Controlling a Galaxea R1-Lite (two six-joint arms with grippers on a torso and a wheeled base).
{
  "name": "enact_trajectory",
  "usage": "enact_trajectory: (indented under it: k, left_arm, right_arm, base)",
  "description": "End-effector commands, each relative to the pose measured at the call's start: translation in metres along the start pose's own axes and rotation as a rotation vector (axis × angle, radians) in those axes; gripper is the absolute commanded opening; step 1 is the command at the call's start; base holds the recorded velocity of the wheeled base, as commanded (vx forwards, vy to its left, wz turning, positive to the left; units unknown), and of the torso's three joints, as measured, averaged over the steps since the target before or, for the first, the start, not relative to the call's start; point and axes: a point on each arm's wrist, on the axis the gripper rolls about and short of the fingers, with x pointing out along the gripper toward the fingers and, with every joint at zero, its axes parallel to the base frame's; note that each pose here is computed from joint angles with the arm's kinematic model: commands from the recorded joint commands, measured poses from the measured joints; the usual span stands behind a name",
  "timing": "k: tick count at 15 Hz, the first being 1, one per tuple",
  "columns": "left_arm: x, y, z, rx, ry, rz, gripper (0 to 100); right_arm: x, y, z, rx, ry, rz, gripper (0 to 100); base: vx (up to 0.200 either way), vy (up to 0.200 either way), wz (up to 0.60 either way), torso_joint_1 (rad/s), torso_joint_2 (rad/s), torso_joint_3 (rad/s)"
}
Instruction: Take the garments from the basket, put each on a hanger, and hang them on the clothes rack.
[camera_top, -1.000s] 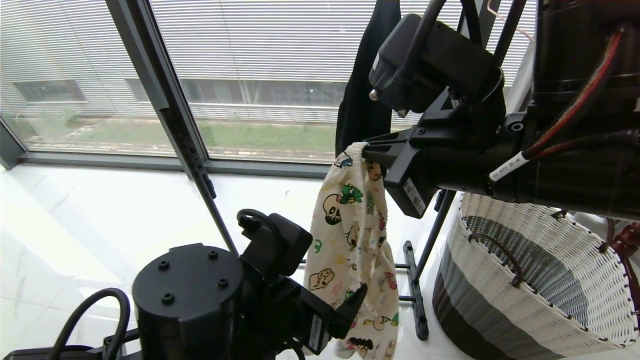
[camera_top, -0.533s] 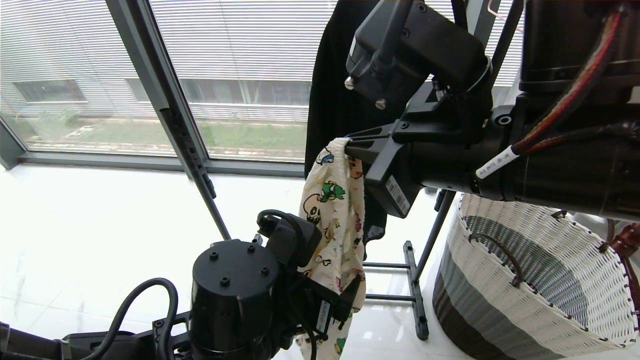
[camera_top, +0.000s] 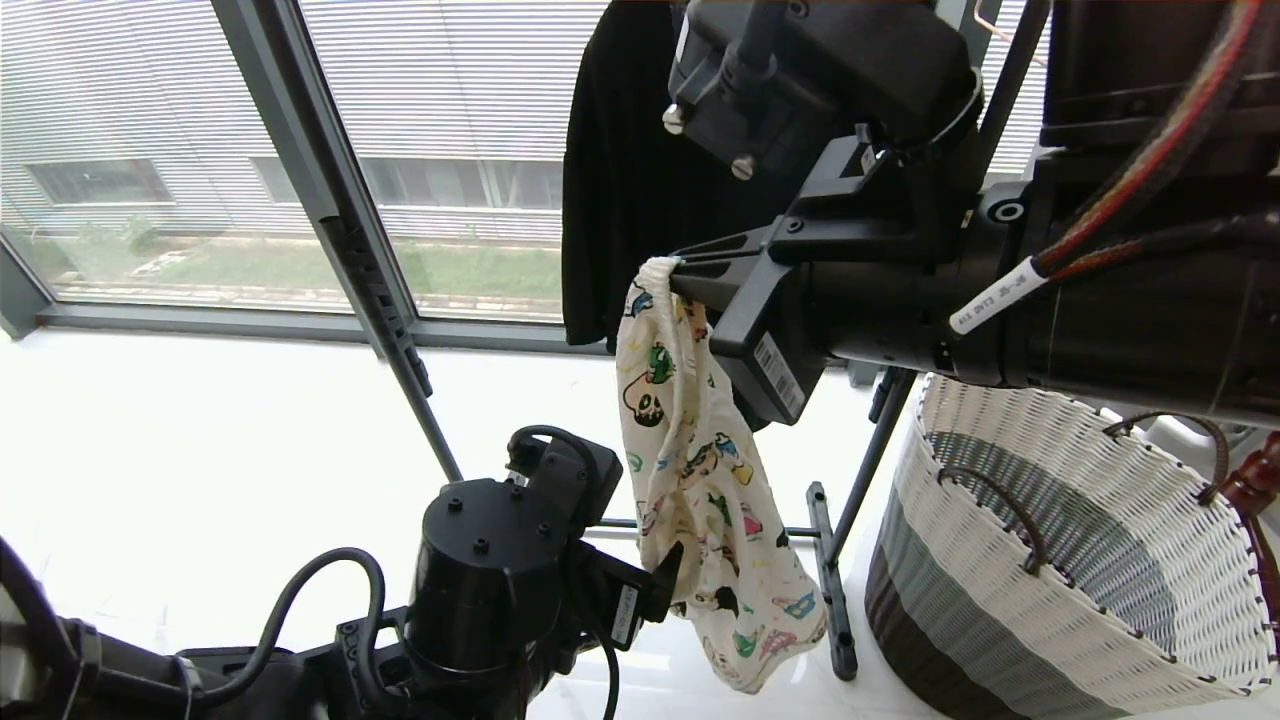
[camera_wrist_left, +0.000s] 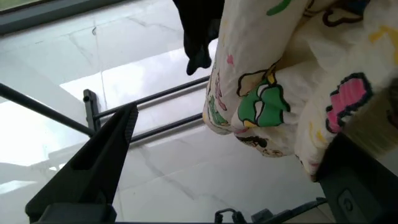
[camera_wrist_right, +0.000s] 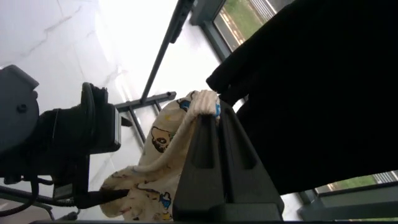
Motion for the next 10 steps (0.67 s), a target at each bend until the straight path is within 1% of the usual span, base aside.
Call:
enact_trajectory:
  k: [1,2,3,5,6,8,9,10]
  left_arm:
    - [0.013,-0.005,-0.013,0.025,0.057,0.004,100]
    - [0.016,-0.006,-0.017,0.027,0.069,0.004,100]
    - [0.018,-0.004,-0.020,0.028,0.082,0.014,100]
    - [0.016,0.005,-0.025,0.027,0.104,0.045,100]
    - [0.012,0.011,-0.027,0.026,0.110,0.066,100]
    - [0.000,0.018,-0.030,0.023,0.114,0.078,100]
    - [-0.011,0.024,-0.033,0.020,0.112,0.082,0]
    - [-0.021,0.028,-0.035,0.023,0.111,0.081,0]
  right_arm:
    - [-0.004,-0.003,0.004,0.002,-0.013,-0.006,0]
    - [-0.007,-0.004,0.005,0.003,-0.016,-0.007,0]
    - [-0.008,-0.004,0.005,0.002,-0.015,-0.006,0]
    - [-0.009,-0.006,0.003,0.004,-0.004,-0.009,0]
    - [-0.009,-0.010,-0.001,0.006,0.006,-0.024,0]
    - [-0.008,-0.016,-0.007,0.010,0.029,-0.041,0]
    - [-0.007,-0.020,-0.011,0.012,0.042,-0.055,0]
    - [-0.006,-0.022,-0.013,0.013,0.050,-0.061,0]
  base:
    - [0.000,0.000,0.00,0.000,0.00,0.000]
    - [0.000,0.000,0.00,0.000,0.00,0.000]
    - [0.000,0.000,0.00,0.000,0.00,0.000]
    - [0.000,0.000,0.00,0.000,0.00,0.000]
    - [0.000,0.000,0.00,0.000,0.00,0.000]
    - [0.000,0.000,0.00,0.000,0.00,0.000]
    - [0.000,0.000,0.00,0.000,0.00,0.000]
    - [0.000,0.000,0.00,0.000,0.00,0.000]
